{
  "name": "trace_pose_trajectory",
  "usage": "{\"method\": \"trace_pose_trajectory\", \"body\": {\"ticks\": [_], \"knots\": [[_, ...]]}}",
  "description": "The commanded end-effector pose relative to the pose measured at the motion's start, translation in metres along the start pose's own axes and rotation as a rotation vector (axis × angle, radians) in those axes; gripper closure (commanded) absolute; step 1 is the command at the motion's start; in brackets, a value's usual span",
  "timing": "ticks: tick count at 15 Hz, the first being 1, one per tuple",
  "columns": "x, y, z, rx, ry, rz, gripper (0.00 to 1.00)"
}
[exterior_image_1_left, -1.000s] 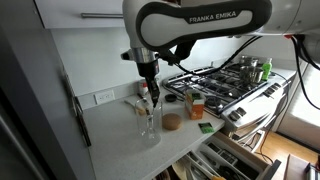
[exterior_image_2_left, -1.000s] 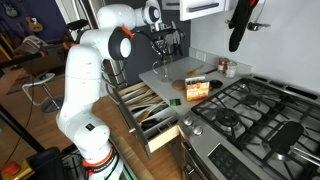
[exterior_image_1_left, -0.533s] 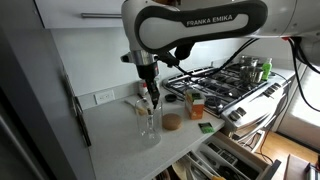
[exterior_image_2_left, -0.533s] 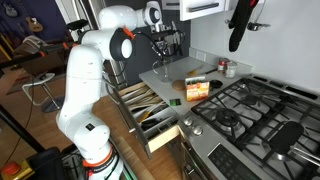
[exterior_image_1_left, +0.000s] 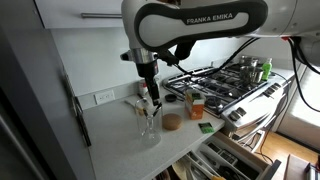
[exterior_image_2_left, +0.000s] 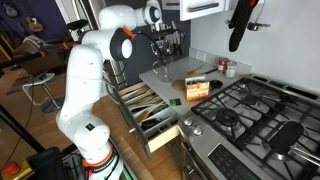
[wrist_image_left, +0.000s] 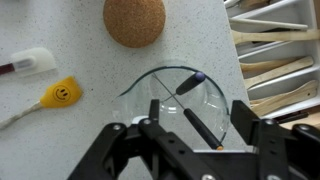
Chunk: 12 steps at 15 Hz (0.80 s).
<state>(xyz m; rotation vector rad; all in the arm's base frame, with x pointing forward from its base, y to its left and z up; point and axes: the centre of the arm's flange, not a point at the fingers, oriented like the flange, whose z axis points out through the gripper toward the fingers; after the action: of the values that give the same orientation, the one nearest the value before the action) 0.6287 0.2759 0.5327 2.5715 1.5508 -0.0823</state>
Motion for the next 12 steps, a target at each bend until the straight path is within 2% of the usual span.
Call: {"method": "trace_pose_trajectory", "body": {"ticks": [1,4,7,9,12], "knots": [[-0.005,0.000,-0.023,0.006,0.008,0.045,0.00],[-0.024,-0.010,-0.054,0.007,0.015,0.123,0.00],[-0.042,-0.030,-0.085,0.068,0.062,0.280,0.00],[-0.053,-0.044,-0.108,0.097,0.153,0.355,0.00],[-0.070,-0.060,-0.140,0.077,0.262,0.483,0.00]]}}
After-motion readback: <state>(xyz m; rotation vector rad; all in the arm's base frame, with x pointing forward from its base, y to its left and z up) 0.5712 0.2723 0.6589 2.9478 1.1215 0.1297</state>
